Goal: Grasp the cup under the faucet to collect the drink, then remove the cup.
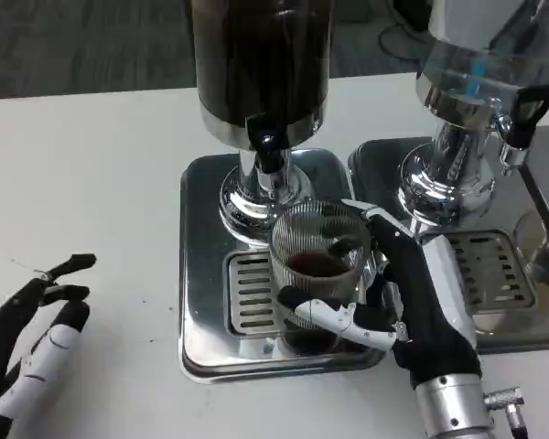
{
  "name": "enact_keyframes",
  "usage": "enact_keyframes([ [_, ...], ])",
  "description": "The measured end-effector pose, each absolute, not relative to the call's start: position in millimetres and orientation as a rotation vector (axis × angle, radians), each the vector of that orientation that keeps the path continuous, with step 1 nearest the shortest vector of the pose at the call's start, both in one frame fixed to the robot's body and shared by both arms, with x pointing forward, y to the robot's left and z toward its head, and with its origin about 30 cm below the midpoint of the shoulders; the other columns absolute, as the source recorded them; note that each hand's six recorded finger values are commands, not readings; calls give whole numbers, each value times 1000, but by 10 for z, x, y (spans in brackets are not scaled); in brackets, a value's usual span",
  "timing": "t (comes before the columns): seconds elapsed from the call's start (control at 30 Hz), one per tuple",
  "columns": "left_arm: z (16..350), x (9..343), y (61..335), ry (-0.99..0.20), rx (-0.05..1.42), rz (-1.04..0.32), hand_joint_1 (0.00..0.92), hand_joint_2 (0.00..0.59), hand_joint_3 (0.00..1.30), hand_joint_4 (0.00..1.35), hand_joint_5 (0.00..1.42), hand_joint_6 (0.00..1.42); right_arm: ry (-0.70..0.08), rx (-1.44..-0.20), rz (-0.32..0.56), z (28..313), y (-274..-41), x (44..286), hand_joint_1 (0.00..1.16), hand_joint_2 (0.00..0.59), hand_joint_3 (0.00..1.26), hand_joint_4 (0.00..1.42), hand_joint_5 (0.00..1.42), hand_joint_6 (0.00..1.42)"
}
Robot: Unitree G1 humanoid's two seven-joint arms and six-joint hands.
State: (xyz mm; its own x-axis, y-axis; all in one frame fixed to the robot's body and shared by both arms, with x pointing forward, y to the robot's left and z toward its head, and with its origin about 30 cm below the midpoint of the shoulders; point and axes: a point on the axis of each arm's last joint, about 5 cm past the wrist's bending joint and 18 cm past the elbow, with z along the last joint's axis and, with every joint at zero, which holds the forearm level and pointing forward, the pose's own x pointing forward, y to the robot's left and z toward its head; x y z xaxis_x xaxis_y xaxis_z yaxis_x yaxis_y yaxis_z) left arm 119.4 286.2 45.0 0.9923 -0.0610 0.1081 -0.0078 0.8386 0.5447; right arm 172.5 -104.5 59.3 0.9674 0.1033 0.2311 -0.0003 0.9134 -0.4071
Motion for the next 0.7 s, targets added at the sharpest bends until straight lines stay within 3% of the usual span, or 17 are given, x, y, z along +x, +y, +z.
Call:
enact_keyframes([
  [0.3,519,1219,2818,-123,751,-142,0,145,10,0,93,21,-239,-430,58,578,-1089,1617,961,159,485,619,835,1271],
  [0.7,589,1258,2777,-154,928,-188,0,126,0,0,18,0,-258,-425,47,620,-1101,1584,961,158,494,636,861,1302],
])
